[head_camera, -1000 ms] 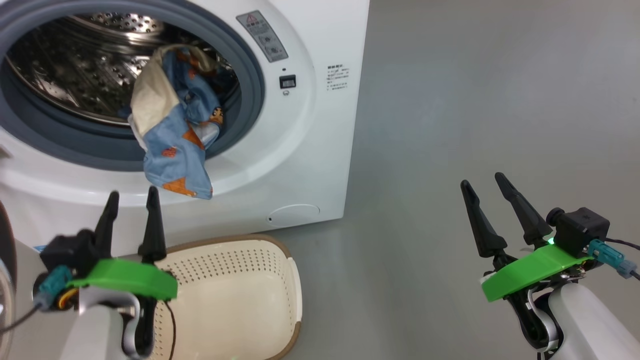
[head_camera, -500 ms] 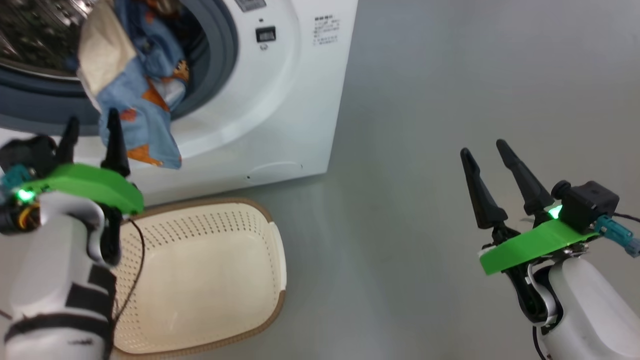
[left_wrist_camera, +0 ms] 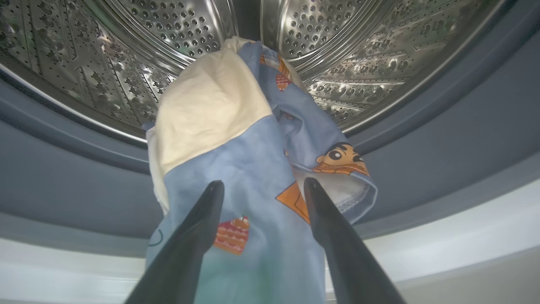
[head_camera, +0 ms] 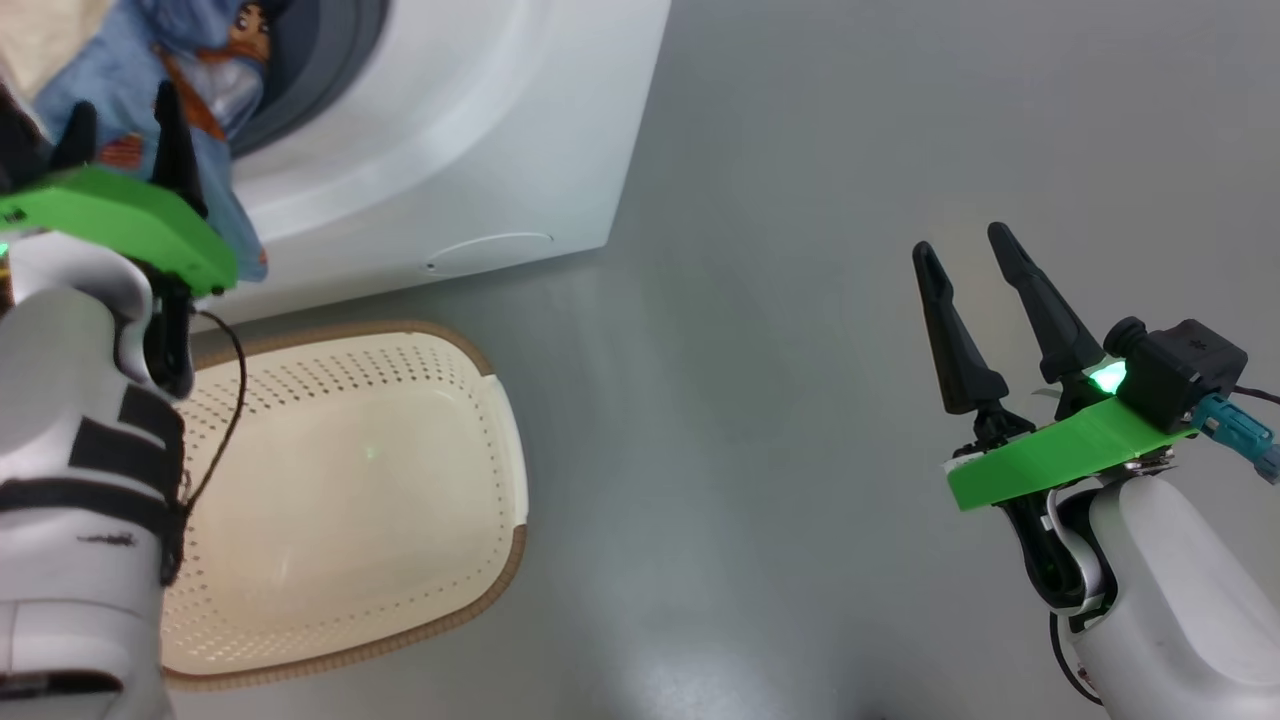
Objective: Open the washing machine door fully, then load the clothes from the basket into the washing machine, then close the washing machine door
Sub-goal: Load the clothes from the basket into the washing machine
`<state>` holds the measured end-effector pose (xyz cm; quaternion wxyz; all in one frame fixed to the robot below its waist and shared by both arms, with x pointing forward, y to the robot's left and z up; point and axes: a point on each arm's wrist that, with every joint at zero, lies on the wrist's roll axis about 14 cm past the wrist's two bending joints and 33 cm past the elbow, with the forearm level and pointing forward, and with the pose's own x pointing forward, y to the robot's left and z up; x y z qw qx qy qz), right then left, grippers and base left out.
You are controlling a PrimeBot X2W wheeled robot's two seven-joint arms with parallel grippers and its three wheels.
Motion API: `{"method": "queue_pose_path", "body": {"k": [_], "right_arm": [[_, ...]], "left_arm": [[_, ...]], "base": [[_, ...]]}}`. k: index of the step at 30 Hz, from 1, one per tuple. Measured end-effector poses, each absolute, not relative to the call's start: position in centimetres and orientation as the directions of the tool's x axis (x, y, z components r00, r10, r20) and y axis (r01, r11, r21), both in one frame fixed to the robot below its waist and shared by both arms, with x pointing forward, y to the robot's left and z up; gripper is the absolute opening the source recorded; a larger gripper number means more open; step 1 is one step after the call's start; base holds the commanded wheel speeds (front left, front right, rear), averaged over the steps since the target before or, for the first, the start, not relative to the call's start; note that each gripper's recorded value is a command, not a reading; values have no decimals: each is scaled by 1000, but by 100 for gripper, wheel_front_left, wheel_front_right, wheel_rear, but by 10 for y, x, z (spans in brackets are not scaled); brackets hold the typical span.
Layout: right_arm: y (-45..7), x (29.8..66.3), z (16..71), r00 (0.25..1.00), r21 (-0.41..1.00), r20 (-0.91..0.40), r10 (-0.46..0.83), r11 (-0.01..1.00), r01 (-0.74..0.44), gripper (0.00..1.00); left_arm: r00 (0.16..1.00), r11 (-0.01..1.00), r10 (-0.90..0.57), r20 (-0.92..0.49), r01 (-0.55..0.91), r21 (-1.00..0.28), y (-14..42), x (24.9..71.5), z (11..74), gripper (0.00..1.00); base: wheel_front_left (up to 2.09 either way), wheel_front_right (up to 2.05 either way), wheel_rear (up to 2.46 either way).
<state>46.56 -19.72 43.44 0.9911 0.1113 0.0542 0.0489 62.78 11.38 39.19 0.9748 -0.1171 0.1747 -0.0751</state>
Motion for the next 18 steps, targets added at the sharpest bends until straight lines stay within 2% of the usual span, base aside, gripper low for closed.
{"method": "queue_pose_path", "body": {"k": [11,18], "right_arm": [[-209,462,421,989,221,-133,71,974,-40,100],[-212,460,419,988,211,-142,61,977,-30,100]], "left_arm": [[872,964,-197,-448,89,-249,94,647,368,100],[818,982,-115,-564,7,-189,105,647,353,100]], "base": [[0,0,0],[0,0,0]]}}
